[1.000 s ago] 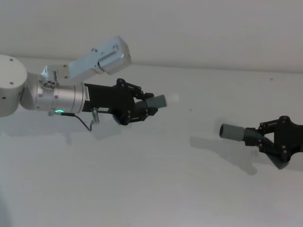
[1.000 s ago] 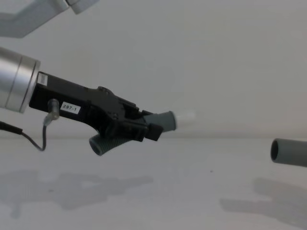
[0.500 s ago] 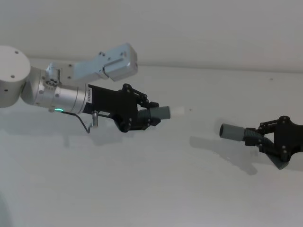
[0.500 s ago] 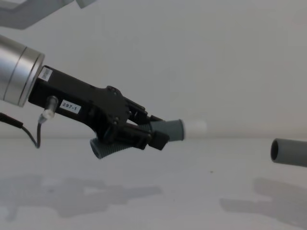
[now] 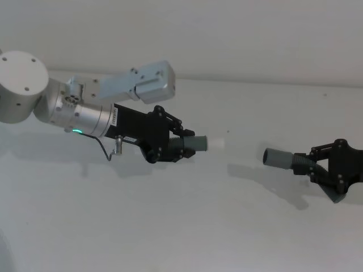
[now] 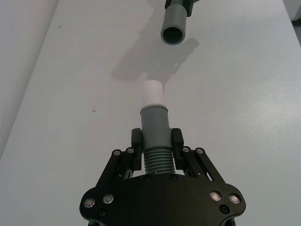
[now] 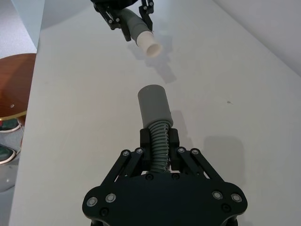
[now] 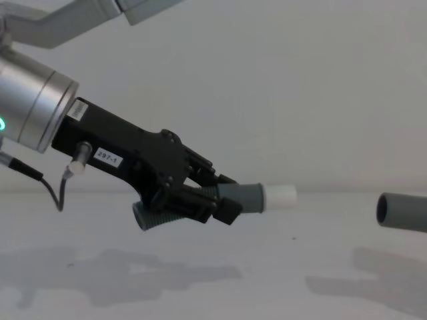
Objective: Use both hands to pick up one end of the pipe from the table, align the ends, and insert them.
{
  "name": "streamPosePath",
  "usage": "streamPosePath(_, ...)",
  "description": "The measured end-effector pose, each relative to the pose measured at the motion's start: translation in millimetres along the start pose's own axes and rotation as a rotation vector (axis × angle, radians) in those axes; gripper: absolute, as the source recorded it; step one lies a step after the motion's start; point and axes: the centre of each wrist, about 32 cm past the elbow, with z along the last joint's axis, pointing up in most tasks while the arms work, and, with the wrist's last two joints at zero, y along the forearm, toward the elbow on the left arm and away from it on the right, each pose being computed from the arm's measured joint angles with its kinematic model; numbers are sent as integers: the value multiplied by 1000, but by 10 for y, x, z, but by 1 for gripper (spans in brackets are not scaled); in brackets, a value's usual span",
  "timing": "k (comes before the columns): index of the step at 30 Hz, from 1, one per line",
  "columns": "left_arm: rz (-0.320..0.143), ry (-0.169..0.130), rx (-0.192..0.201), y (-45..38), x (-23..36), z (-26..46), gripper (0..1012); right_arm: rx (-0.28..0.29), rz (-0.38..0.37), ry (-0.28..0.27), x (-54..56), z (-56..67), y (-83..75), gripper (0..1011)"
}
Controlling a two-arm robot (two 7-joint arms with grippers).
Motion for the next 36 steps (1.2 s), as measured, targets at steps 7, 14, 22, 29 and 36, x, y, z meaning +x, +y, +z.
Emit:
streamPosePath(7,-14,-11,8,-60,38,21,364,0,0,0,0,0,0,212)
streamPosePath(14,-23,-18,11,-125,73,36,364,0,0,0,0,0,0,212)
streamPosePath(22,-33,-27,11,-198,108,58,364,0,0,0,0,0,0,212)
streamPosePath(29,-45,-37,9,-263,146,86,364,0,0,0,0,0,0,212)
streamPosePath(36,-60,-50,6,-315,187,123,364,0,0,0,0,0,0,212)
